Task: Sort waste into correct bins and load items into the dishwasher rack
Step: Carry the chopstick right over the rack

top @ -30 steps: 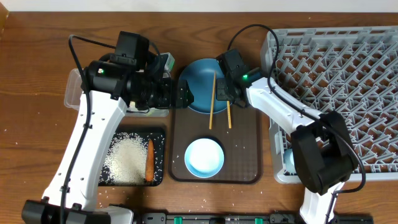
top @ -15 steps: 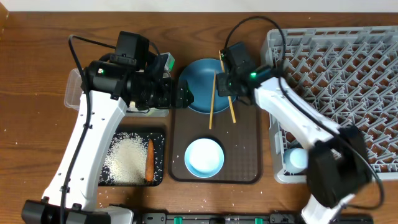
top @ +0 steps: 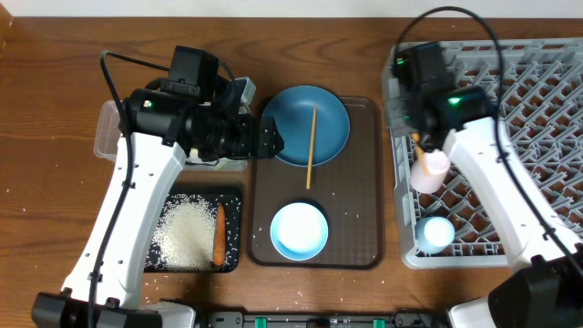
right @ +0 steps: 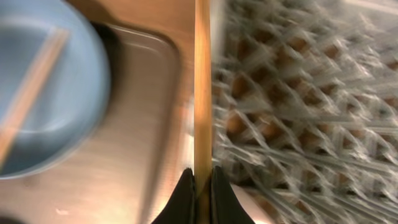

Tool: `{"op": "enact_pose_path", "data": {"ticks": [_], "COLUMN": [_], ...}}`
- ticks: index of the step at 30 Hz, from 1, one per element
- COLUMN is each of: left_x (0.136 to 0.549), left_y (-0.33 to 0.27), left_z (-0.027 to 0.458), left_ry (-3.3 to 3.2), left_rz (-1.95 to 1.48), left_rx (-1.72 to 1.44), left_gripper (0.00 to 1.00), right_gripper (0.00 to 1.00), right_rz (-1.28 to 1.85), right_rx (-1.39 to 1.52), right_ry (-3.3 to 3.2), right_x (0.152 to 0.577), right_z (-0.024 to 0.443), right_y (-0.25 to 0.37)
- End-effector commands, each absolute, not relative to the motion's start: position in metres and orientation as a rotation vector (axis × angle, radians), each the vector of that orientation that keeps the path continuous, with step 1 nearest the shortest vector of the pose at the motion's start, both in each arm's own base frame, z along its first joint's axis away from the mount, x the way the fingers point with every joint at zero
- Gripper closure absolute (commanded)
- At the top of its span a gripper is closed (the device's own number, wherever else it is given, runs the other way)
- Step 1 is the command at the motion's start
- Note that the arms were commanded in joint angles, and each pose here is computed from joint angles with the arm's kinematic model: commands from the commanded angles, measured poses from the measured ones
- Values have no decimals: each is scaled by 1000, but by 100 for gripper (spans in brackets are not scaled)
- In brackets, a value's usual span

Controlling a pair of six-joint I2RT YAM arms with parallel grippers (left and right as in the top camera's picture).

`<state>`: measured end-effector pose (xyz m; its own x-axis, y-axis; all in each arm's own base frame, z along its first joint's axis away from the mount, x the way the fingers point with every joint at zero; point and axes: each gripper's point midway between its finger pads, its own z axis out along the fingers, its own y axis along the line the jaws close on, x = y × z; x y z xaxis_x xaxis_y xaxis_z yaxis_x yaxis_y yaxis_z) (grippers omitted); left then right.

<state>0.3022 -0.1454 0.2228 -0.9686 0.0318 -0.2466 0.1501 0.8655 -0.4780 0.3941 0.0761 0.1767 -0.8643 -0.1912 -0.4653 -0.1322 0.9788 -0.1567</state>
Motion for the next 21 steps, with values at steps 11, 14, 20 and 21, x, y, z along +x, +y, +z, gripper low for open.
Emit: {"op": "enact_pose_path", "data": {"ticks": [11, 14, 20, 21], "left_x": [303, 303, 303, 303], "left_y": [-143, -143, -143, -143], "left_z": [219, 219, 219, 219], "left_ry": [2821, 2821, 2821, 2821], "left_rz": [-732, -732, -732, -732], "left_rx": [127, 127, 127, 127], "left_gripper": [3, 3, 3, 3], "right_gripper": [99, 99, 99, 99], "right_rz": [-380, -394, -416, -420], "right_rx": [-88, -50, -16, -27], "right_ry": [2625, 2629, 2616, 2618], "right_x": [402, 401, 402, 402], "right_z": [190, 190, 192, 192], "right_y": [-40, -55, -72, -73]}}
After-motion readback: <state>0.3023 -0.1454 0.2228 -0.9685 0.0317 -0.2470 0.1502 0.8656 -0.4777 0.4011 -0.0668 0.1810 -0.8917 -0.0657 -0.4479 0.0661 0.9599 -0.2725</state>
